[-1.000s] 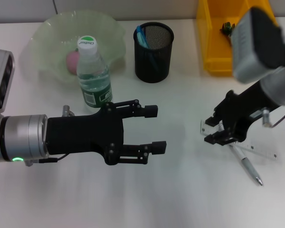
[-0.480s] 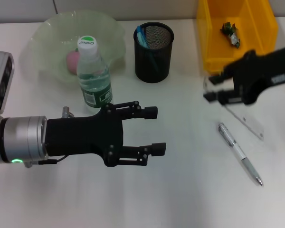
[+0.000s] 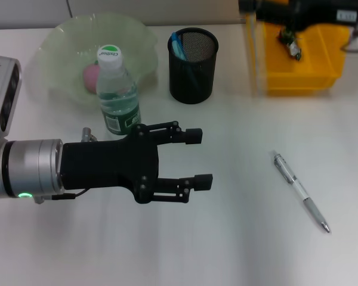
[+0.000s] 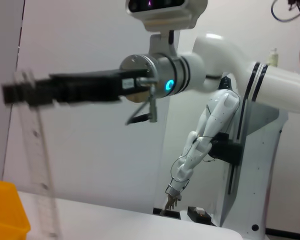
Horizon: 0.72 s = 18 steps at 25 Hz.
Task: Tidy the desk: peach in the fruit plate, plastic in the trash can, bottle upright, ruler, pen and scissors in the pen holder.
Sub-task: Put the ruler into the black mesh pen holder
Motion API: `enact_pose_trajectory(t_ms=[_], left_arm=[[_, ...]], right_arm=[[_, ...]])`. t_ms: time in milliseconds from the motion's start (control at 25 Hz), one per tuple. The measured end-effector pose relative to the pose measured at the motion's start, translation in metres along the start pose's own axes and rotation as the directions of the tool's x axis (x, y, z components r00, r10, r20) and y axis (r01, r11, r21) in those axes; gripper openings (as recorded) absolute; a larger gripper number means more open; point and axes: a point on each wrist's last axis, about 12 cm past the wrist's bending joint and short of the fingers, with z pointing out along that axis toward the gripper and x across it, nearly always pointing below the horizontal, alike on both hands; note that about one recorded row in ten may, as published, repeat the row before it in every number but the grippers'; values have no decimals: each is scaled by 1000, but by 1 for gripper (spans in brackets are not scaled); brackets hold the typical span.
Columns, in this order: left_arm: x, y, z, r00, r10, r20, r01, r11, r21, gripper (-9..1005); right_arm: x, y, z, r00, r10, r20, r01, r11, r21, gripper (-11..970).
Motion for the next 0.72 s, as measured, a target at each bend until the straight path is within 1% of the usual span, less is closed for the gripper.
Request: enact_pose_trajectory(t_ms=[40, 80, 120, 160, 240, 280, 320, 360, 400, 440, 480, 600, 640, 680, 720], left_arm=[[0, 0, 0, 1000, 0, 0, 0, 1000, 0, 800], [0, 0, 0, 1000, 0, 0, 0, 1000, 0, 800], [0, 0, 0, 1000, 0, 0, 0, 1000, 0, 800], [-2, 1, 1, 1000, 3, 13, -3, 1000, -7, 800], [-3, 2, 1, 1000, 8, 20, -8, 1000, -10, 800], [-3, 2, 1, 1000, 8, 20, -8, 1000, -10, 800], [-4, 2, 1, 999, 24, 24, -24, 1000, -11, 800], [-4, 2, 1, 999, 24, 24, -24, 1000, -11, 800], [-4, 2, 1, 999, 24, 24, -24, 1000, -11, 800], [-4, 2, 1, 999, 47, 27, -47, 999, -13, 800], [-4, 2, 1, 999, 47, 27, -47, 999, -13, 800], [-5, 2, 2, 998, 49, 42, -48, 999, -15, 800], [-8, 0, 3, 996, 50, 70, -50, 999, 1, 800], [-8, 0, 3, 996, 50, 70, -50, 999, 1, 800], [-8, -1, 4, 996, 50, 73, -50, 999, 6, 800]], right_arm=[[3, -3, 3, 999, 15, 51, -15, 1000, 3, 381], [3, -3, 3, 999, 15, 51, -15, 1000, 3, 381], [11, -9, 8, 989, 46, 144, -48, 999, 8, 381], [11, -9, 8, 989, 46, 144, -48, 999, 8, 381], [20, -15, 16, 967, 72, 244, -79, 997, 16, 381], [20, -15, 16, 967, 72, 244, -79, 997, 16, 381], [26, -18, 22, 956, 77, 284, -88, 996, 25, 381], [26, -18, 22, 956, 77, 284, -88, 996, 25, 381], [29, -19, 26, 953, 78, 293, -90, 996, 29, 381], [34, -21, 34, 953, 64, 297, -80, 996, 41, 381], [34, -21, 34, 953, 64, 297, -80, 996, 41, 380], [40, -22, 48, 957, 36, 288, -57, 996, 65, 380], [42, -22, 55, 953, 25, 301, -49, 996, 74, 380], [42, -22, 55, 953, 25, 301, -49, 996, 74, 380], [45, -21, 61, 947, 4, 320, -33, 996, 87, 380]])
